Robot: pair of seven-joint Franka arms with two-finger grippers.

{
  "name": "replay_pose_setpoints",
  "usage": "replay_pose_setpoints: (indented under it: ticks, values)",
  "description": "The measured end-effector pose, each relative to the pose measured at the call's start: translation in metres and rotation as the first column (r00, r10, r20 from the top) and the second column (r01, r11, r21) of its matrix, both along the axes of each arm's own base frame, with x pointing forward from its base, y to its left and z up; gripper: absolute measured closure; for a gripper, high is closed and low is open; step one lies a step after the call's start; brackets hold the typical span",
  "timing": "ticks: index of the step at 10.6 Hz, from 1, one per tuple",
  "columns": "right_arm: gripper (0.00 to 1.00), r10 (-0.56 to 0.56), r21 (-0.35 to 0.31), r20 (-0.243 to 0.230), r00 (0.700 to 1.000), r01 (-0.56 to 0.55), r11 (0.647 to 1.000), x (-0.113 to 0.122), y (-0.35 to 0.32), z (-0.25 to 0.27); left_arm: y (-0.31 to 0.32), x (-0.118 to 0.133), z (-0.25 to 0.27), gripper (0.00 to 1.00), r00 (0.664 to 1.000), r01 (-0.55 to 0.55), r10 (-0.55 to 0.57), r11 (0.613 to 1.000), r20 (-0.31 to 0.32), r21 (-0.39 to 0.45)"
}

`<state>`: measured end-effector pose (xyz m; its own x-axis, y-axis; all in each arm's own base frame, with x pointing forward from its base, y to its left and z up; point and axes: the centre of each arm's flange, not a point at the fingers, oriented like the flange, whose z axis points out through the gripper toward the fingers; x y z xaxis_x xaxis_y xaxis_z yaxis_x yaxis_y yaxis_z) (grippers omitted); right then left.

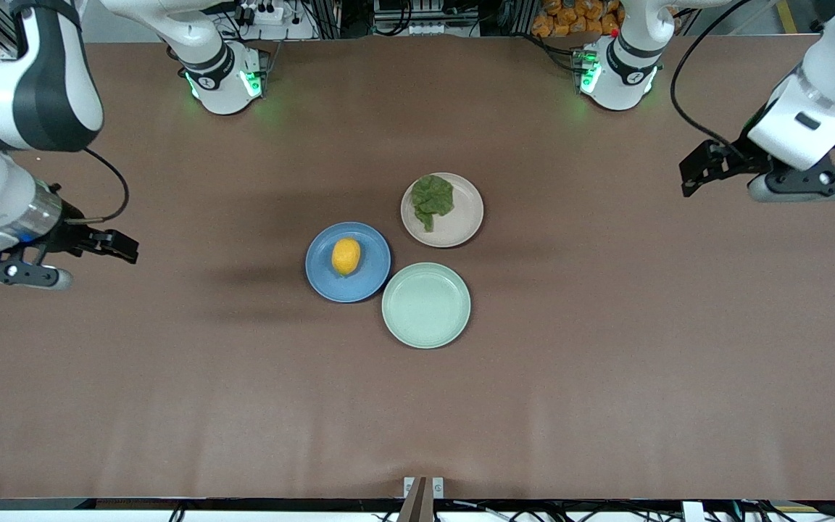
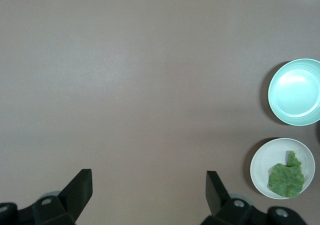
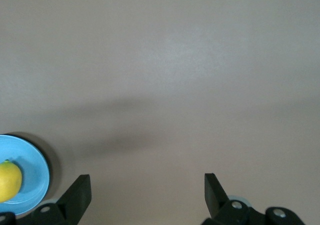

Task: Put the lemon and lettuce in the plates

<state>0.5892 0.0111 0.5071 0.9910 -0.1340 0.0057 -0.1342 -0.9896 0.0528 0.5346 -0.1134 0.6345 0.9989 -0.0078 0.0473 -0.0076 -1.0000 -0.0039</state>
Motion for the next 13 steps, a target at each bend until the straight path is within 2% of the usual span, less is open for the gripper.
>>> replay_pose_setpoints:
  ticks: [5, 8, 13]
  values:
    - [0.00, 0.058, -0.016, 0.040, 0.998, -0.057, 0.998, -0.007, -0.012, 0.091, -0.002, -0.011, 0.019, 0.00, 0.999, 0.002, -0.003, 1.000, -0.038, -0.022]
    - [0.00, 0.060, -0.026, 0.077, 0.995, -0.058, 0.998, -0.008, -0.013, 0.122, 0.001, -0.011, 0.029, 0.00, 0.999, 0.039, -0.039, 0.999, -0.018, -0.025]
    - [0.00, 0.054, -0.024, 0.067, 0.996, -0.053, 0.998, -0.020, -0.014, 0.148, 0.012, -0.009, 0.031, 0.00, 0.998, 0.055, -0.056, 0.998, -0.015, -0.025]
